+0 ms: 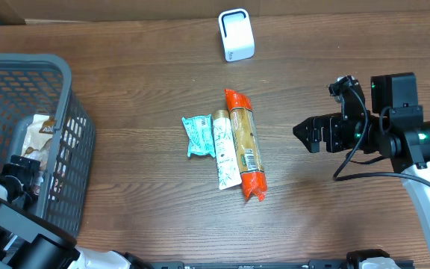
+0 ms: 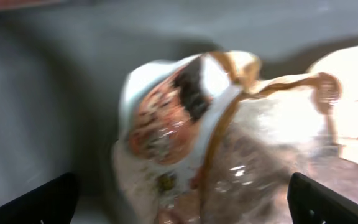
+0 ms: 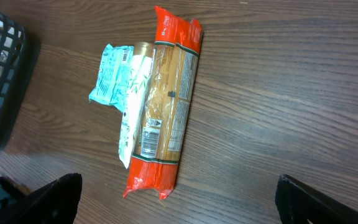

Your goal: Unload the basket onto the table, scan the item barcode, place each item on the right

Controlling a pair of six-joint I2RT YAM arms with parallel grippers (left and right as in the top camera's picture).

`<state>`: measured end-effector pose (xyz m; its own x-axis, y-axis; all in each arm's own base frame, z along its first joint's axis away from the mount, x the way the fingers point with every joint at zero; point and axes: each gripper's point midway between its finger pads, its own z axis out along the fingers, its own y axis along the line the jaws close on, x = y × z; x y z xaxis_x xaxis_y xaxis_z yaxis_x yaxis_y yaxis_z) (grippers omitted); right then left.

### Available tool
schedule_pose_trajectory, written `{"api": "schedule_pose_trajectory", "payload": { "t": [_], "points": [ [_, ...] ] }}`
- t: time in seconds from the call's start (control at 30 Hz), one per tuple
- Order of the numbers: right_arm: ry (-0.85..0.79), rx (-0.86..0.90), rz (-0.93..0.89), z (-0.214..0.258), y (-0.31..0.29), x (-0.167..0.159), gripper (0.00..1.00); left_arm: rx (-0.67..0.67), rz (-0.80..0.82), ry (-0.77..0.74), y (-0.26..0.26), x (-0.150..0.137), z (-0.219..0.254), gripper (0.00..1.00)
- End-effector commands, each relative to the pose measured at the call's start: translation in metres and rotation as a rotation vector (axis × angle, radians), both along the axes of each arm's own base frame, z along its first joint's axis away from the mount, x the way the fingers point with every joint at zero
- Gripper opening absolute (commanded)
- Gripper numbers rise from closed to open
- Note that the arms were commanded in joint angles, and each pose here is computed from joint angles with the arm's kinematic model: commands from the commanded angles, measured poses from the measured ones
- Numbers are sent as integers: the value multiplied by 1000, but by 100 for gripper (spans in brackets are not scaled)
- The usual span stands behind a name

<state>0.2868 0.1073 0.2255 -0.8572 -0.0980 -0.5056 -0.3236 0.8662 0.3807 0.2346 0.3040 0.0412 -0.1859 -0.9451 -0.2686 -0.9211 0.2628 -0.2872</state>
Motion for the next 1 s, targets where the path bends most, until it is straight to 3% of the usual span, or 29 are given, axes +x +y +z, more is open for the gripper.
{"api": "schedule_pose_trajectory", "payload": {
  "t": [0.0,0.2,0.27,0.37,0.4,0.5,0.57,0.7,0.97],
  "points": [
    [-28,11,2,10,1,4,100,-107,-98,-92,-27,18,-14,95],
    [-29,11,2,11,1,4,100,-128,-273,-310,-43,53,8,90],
    [-29,11,2,11,1,4,100,-135,-276,-319,-44,54,9,89],
    [-31,12,2,11,1,4,100,-141,-279,-324,-46,54,10,80],
    [-32,12,2,11,1,4,100,-142,-286,-331,-46,55,11,73],
    [-31,12,2,11,1,4,100,-148,-307,-360,-49,59,14,31],
    [-31,12,2,11,1,4,100,-150,-307,-362,-50,59,14,17],
    [-32,12,2,11,1,4,100,-150,-307,-362,-50,59,14,5],
    [-32,12,2,11,1,4,100,-160,-337,-459,-56,69,40,4]
  ]
}}
